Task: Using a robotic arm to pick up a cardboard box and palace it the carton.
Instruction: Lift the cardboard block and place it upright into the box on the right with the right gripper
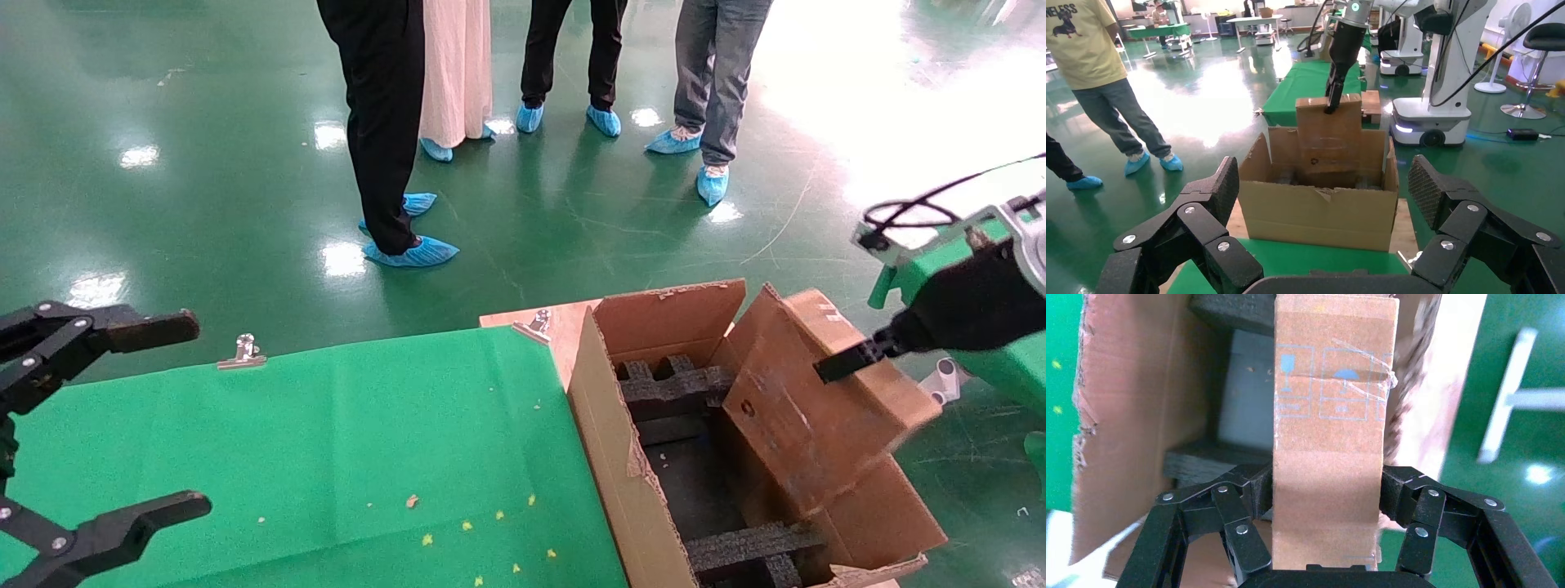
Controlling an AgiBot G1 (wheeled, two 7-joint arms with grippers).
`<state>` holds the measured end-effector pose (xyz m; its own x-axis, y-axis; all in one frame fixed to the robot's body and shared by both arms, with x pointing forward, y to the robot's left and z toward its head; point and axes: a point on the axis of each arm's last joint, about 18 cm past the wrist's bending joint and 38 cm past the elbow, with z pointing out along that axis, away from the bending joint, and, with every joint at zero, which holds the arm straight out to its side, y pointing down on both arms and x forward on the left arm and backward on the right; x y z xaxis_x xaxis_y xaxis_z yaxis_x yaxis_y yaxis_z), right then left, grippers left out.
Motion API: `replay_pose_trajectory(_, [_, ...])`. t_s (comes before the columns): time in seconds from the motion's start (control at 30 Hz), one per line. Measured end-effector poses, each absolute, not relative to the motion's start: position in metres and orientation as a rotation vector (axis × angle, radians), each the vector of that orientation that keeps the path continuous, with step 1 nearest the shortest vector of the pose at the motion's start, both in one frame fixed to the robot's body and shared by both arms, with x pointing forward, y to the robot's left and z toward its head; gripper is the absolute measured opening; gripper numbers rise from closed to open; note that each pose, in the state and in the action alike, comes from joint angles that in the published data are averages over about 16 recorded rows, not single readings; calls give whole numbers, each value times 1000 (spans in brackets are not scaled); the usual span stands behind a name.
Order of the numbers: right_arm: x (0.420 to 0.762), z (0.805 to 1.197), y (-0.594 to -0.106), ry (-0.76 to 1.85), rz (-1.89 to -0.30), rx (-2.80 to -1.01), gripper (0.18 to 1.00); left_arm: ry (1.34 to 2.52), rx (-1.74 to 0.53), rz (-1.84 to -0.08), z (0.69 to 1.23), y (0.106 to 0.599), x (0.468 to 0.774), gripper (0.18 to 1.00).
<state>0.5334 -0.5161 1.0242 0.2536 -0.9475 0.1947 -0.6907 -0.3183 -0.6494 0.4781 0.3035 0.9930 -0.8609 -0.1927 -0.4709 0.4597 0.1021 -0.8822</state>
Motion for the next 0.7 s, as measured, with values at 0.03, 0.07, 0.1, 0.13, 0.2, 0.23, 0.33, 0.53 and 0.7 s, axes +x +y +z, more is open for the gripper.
replay_pose_trajectory(0.03, [533,1022,-517,1517,-783,-2070,312,1911,260,-1810,993,303,478,1000])
replay_pose_trajectory(0.07, [533,1020,-518,1542,-774,-2047,311,1911,260,-1810,993,303,478,1000])
replay_pose_trajectory(0.1, [533,1018,-519,1562,-765,-2026,311,1911,260,-1810,993,303,478,1000])
replay_pose_trajectory(0.13, [532,1016,-519,1581,-756,-2007,311,1911,260,-1810,993,303,478,1000])
replay_pose_trajectory(0.2, [532,1013,-520,1606,-742,-1980,310,1911,260,-1810,993,303,478,1000])
replay_pose_trajectory(0.23, [532,1012,-520,1616,-737,-1969,310,1911,260,-1810,993,303,478,1000])
replay_pose_trajectory(0.33, [531,1009,-521,1634,-725,-1946,309,1911,260,-1810,993,304,478,1000])
replay_pose_trajectory(0.53, [536,1005,-521,1665,-719,-1920,307,1911,260,-1810,993,304,478,1000])
replay_pose_trajectory(0.7, [543,999,-521,1704,-728,-1898,306,1911,259,-1810,993,304,478,1000])
